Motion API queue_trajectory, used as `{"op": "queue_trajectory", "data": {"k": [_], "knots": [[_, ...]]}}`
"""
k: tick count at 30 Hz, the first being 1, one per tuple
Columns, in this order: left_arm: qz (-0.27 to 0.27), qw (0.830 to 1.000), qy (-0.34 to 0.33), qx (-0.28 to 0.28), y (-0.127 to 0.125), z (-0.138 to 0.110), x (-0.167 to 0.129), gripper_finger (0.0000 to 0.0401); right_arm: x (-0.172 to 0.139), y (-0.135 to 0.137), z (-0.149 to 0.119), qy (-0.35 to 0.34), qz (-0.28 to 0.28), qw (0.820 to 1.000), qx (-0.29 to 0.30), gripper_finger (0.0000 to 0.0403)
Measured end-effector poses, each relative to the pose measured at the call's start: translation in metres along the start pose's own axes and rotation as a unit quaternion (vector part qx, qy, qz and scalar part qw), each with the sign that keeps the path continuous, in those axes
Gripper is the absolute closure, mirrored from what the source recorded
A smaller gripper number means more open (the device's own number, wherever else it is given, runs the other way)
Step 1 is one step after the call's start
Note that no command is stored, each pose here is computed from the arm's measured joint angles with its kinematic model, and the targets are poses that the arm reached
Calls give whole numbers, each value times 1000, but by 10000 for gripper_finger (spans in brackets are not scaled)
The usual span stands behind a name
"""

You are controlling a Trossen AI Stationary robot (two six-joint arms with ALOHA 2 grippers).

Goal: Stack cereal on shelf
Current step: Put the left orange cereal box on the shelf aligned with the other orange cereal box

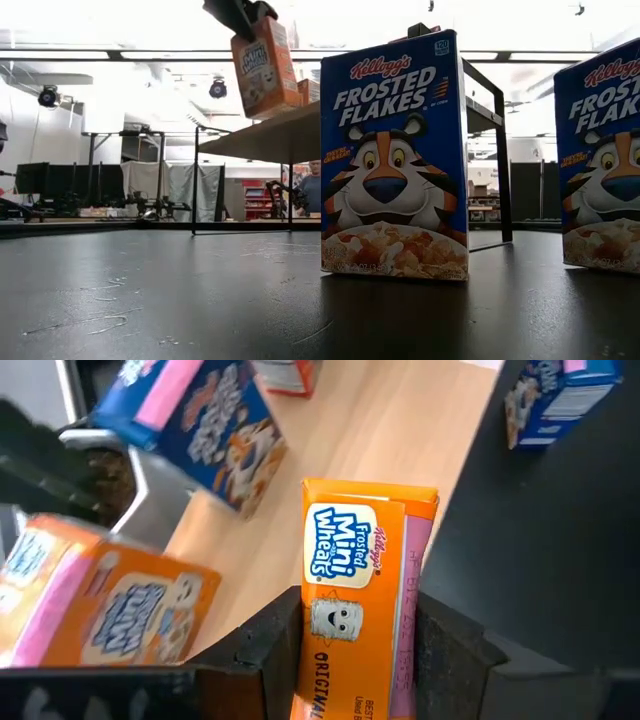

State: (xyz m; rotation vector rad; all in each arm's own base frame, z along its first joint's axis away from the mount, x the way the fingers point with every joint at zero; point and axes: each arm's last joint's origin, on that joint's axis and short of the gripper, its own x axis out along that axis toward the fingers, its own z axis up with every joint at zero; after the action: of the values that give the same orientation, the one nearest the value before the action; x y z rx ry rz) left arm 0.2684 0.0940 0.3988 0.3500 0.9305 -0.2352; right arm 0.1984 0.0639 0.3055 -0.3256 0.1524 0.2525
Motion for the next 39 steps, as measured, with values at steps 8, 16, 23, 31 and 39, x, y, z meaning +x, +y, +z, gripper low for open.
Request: {"op": "queue_trajectory", "data": {"k": [8, 16, 23, 31, 39], "knots": [[1, 1000, 16, -14, 13, -4, 13, 236, 0, 0, 0, -3, -1, 1000, 2, 374], [13, 998, 63, -17, 24, -7, 35, 196, 0, 0, 1, -3, -1, 1000, 9, 374], [19, 997, 70, -13, 24, -8, 35, 179, 0, 0, 1, -3, -1, 1000, 10, 374], [37, 998, 57, -18, 22, 0, 11, 179, 0, 0, 1, -7, -2, 1000, 9, 374], [58, 996, 3, -70, 6, 21, -19, 190, 0, -1, 2, -10, -3, 1000, 9, 374]]}}
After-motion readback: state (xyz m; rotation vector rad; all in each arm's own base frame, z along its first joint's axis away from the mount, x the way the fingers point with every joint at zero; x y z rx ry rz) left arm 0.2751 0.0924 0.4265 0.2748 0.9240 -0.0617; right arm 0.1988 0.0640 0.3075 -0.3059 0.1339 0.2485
